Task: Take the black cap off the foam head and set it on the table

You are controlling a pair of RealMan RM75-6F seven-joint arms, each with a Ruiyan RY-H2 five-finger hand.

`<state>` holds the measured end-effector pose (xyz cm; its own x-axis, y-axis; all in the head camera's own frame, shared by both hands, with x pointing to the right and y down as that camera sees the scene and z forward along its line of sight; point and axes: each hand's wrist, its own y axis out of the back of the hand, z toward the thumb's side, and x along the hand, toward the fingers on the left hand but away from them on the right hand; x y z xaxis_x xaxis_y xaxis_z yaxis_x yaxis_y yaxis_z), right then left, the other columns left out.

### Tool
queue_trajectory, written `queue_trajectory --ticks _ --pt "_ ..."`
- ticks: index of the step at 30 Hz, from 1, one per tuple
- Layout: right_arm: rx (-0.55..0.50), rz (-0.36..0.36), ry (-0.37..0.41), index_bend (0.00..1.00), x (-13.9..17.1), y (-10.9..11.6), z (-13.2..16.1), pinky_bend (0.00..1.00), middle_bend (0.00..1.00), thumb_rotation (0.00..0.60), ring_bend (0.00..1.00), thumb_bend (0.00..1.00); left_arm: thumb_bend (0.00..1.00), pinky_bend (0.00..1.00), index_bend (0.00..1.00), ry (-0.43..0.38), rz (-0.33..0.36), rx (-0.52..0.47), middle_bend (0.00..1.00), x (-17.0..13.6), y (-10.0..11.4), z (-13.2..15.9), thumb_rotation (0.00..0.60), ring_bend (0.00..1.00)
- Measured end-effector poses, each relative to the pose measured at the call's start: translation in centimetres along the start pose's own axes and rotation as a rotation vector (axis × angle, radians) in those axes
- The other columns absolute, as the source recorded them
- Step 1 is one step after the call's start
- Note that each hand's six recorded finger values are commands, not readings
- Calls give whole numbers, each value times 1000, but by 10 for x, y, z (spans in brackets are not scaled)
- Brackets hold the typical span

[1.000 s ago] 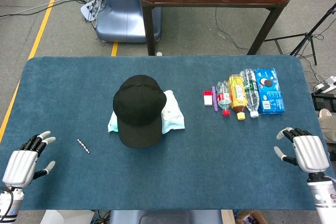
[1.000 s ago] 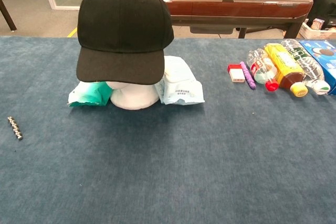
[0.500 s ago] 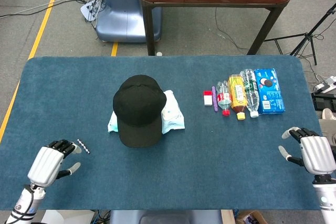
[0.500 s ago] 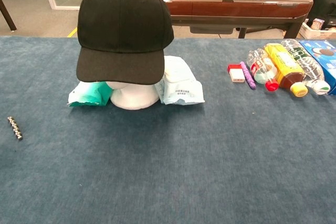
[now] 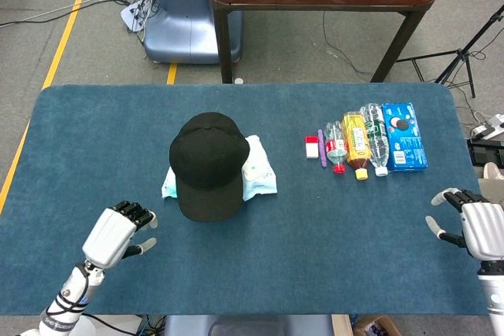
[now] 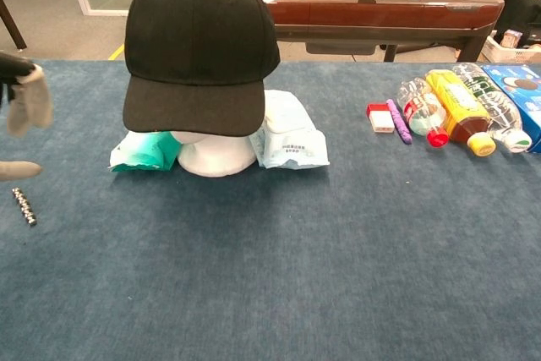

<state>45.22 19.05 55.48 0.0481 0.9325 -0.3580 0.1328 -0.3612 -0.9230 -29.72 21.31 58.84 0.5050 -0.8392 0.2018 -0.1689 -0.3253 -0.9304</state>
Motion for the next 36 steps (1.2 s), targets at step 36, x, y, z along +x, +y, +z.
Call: queue_trajectory --ticks 36 --pt "-17 -5 -13 487 0 5 -6 480 455 600 410 270 10 577 561 -101 94 -59 674 60 -29 49 600 523"
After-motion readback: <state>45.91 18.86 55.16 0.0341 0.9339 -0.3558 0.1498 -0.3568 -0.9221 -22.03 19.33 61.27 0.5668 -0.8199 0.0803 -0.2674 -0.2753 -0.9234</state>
